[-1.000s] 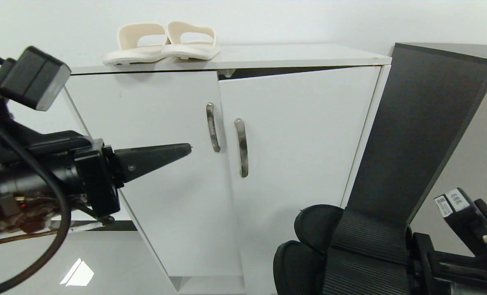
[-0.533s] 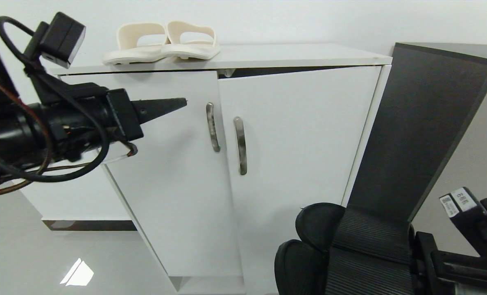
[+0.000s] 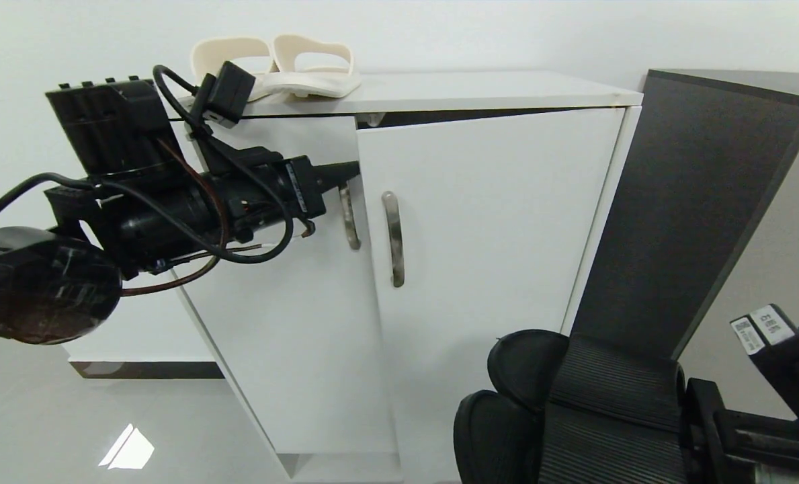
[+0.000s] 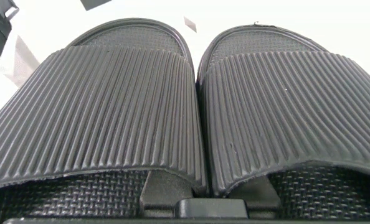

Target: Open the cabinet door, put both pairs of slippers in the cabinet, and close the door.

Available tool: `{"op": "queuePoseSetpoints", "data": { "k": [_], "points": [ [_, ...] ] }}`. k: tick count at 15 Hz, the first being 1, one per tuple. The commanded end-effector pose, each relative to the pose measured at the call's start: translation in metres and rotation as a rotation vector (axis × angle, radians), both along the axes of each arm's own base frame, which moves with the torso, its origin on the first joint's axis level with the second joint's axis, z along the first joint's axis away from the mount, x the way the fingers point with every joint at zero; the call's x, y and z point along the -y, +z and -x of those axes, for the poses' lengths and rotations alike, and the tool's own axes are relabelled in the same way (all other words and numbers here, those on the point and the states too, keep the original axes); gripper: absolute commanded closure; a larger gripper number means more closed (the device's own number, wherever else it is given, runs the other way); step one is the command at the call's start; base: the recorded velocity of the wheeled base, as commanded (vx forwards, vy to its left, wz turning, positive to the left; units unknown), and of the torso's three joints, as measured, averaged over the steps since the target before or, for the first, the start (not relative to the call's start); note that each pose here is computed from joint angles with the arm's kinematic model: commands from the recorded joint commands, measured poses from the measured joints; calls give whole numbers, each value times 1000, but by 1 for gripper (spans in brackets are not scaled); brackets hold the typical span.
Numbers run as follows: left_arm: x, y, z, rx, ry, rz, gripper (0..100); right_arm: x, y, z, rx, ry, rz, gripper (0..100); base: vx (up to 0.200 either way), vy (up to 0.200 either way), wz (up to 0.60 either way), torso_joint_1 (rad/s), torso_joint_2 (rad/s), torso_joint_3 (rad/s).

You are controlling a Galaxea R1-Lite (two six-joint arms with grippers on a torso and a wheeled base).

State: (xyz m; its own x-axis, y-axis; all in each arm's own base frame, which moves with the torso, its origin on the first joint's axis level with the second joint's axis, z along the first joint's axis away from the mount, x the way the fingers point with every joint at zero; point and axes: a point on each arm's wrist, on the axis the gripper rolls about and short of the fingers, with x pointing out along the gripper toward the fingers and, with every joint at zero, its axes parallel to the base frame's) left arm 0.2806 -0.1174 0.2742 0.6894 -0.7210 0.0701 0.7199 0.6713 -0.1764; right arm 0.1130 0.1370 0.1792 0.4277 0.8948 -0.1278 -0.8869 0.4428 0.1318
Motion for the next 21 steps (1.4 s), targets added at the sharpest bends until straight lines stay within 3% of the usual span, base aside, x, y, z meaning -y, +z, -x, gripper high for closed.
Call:
{"op": "queuePoseSetpoints", "data": {
  "k": [1, 8, 11, 14, 17, 21],
  "points": [
    [11, -7, 0, -23, -34, -8, 100, -1, -1, 1, -8, 5, 9, 100, 0, 0, 0, 0, 0, 0],
    [23, -19, 33, -46, -115, -22, 100, -4, -7, 9, -25, 58, 68, 100, -29, 0, 0, 0, 2, 1],
    [37, -24, 60, -25, -206, -13, 100, -3, -12, 18, -19, 102, 83, 100, -200, 0, 0, 2, 2, 2],
    [63, -30, 84, -39, -336, -25, 100, 1, -17, 30, 6, 158, 102, 100, -200, 0, 0, -1, -1, 2],
    [66, -34, 73, -27, -321, -16, 100, 21, -15, 49, 52, 311, 42, 100, 0, 0, 0, 0, 0, 0],
    [68, -43, 52, -24, -277, -11, 100, 17, -15, 45, 42, 298, 55, 100, 0, 0, 0, 0, 0, 0]
  ]
}}
